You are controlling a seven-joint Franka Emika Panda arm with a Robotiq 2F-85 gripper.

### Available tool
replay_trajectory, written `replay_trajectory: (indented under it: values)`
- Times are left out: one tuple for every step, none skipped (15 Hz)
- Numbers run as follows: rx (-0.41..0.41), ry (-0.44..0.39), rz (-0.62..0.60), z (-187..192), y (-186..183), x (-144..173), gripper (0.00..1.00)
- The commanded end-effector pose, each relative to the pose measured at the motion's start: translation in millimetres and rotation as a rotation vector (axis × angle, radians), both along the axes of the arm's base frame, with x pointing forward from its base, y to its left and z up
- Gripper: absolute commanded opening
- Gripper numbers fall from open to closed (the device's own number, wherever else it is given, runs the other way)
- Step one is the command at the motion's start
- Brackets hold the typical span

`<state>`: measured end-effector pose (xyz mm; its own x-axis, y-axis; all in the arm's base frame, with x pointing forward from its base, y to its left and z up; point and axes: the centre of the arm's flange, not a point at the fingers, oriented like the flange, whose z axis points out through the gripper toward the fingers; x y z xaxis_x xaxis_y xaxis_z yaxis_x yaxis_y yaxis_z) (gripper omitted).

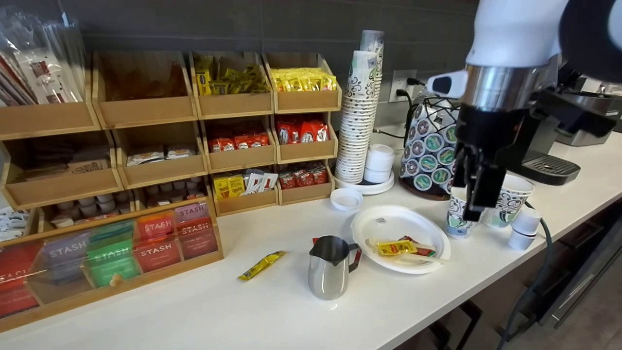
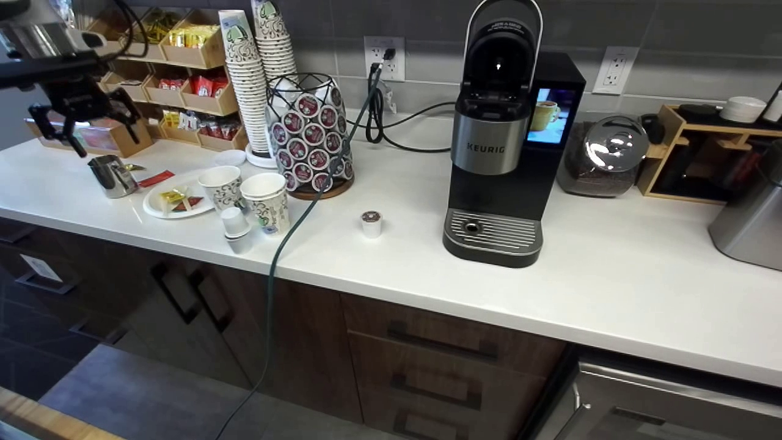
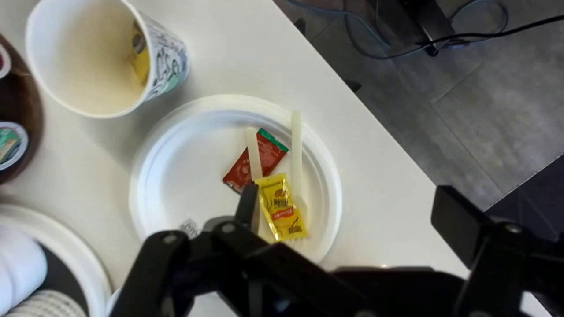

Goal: Remove the plastic fork on the plate with sachets and put it in the styrofoam cup nearest to the plate with the sachets

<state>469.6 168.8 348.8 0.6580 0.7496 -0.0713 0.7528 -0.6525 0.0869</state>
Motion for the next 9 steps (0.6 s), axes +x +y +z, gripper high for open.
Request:
replay_trajectory:
  values:
    - [-0.006, 0.033, -0.01, -19.8, -0.3, 3.2, 1.0]
    - [-0.011, 0.06, -0.018, -35.5, -0.7, 6.2, 1.0]
    - [-0.013, 0.074, -0.023, -44.3, -0.8, 9.2, 1.0]
    - [-0.014, 0.079, -0.025, -47.8, -0.5, 11.6, 1.0]
    - [-0.012, 0.077, -0.025, -47.1, 0.1, 13.4, 1.0]
    - [-0.006, 0.064, -0.011, -51.5, 2.3, 15.6, 1.0]
    - [0.002, 0.068, 0.002, -68.4, 4.9, 19.1, 1.0]
    - [0.022, 0.06, 0.02, -74.9, 5.9, 19.9, 1.0]
    - [0.051, 0.058, 0.029, -85.0, 6.9, 20.9, 1.0]
